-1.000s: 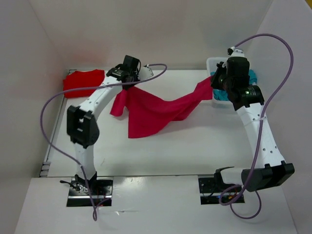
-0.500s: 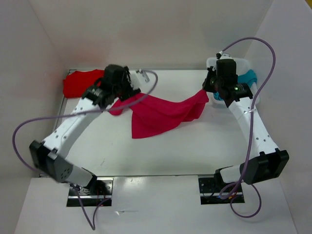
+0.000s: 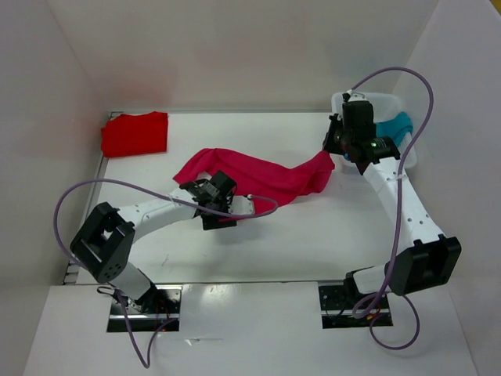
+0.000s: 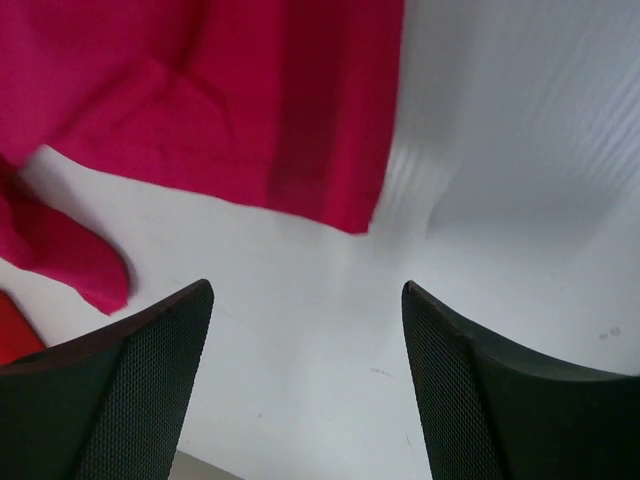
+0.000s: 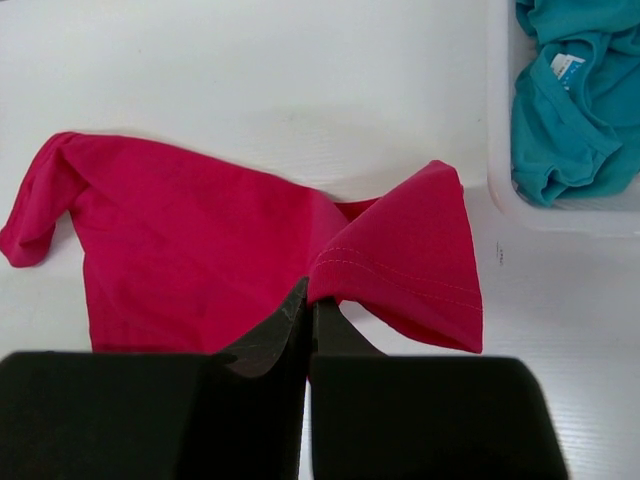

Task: Fold and stack the t-shirts
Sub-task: Flatten out the tshirt

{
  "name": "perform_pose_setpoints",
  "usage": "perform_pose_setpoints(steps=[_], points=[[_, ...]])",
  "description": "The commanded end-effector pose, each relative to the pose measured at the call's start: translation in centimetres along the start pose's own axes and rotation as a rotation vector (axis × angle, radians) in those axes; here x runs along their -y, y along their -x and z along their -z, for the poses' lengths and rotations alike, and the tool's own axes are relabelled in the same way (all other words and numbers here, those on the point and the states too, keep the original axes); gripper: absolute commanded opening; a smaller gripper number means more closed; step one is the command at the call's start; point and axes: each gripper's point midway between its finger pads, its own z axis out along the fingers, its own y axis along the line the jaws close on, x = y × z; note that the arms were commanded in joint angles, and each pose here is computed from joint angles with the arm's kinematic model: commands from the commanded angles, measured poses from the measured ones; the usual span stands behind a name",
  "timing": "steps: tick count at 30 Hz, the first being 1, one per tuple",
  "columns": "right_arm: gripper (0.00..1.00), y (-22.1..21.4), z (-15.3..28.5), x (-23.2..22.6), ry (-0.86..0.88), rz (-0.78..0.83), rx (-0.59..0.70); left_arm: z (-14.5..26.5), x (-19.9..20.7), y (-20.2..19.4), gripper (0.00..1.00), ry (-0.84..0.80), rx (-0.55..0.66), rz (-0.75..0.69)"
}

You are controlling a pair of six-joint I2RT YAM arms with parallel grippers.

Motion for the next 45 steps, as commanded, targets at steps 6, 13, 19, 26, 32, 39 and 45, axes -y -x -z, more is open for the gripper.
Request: perform_pose_setpoints(steps=[6, 13, 19, 26, 32, 39, 45], points=[[0.0, 0.7, 0.6, -0.1, -0.005, -0.012, 0.047, -2.3, 1.2, 3.3, 0.83, -0.081, 0.094, 0.04], [0.0, 0.7, 0.9, 0.1, -0.015, -0.013, 0.051, -4.9, 1.8, 1.2, 0.83, -0.081, -0.013, 0.024], [0.0, 0.4, 0.8, 0.4, -0.027, -0.012, 0.045, -6.7, 1.8, 0.5, 0.44, -0.111, -0.061, 0.048], [0.0, 1.1, 1.3, 0.5, -0.031, 0.004, 0.067, -5.2, -3.4, -0.3, 0.0, 0.037, -0.04, 0.161], [0.0, 6.8, 3.6, 0.1, 0.009, -0.01, 0.188, 7.9, -15.3, 0.6, 0.0, 0.407, 0.128, 0.303], [0.0, 13.2, 9.9, -1.2, 0.03, -0.002, 0.338, 22.6, -20.2, 0.3, 0.0, 0.652, 0.248, 0.363], [0.0, 20.1, 20.5, -1.0, -0.026, -0.052, 0.611, 38.9, -23.6, -1.9, 0.0, 1.014, 0.351, 0.411]])
